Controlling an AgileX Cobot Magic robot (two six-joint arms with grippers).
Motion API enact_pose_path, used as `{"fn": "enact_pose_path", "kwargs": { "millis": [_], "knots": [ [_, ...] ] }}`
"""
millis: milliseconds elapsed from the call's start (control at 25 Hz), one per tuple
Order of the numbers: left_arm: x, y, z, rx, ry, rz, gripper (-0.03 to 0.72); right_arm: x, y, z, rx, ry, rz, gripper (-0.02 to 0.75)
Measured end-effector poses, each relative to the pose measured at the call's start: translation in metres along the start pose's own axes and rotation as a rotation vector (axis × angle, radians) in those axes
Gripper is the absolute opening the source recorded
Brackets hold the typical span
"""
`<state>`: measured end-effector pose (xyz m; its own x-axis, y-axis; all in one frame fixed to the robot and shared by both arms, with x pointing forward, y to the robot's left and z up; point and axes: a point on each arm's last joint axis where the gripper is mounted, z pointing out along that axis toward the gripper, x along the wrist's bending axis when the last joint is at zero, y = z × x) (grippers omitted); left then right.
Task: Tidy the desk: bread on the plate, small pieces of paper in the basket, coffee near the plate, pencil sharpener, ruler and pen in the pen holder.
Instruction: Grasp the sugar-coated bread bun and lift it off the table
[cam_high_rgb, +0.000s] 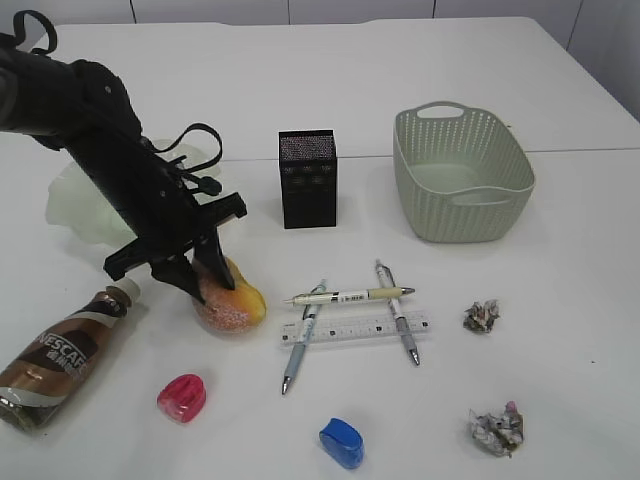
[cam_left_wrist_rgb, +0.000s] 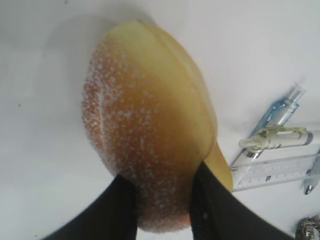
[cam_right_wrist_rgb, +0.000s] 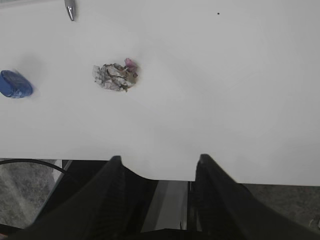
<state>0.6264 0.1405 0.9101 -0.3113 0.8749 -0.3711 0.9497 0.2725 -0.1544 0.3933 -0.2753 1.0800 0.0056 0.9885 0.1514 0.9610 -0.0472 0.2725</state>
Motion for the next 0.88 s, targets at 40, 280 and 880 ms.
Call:
{"fn": "enact_pose_path", "kwargs": {
  "millis": [40, 280, 880],
  "knots": [
    [0.0, 0.0, 0.0, 0.002, 0.001, 0.006, 0.196, 0.0, 0.0, 0.0, 0.0, 0.0, -0.002, 0.345],
    [0.001, -0.002, 0.001, 0.028, 0.013, 0.052, 0.178, 0.0, 0.0, 0.0, 0.0, 0.0, -0.002, 0.345],
    [-0.014, -0.008, -0.032, 0.052, 0.006, 0.138, 0.17, 0.0, 0.0, 0.0, 0.0, 0.0, -0.002, 0.345]
  ]
}}
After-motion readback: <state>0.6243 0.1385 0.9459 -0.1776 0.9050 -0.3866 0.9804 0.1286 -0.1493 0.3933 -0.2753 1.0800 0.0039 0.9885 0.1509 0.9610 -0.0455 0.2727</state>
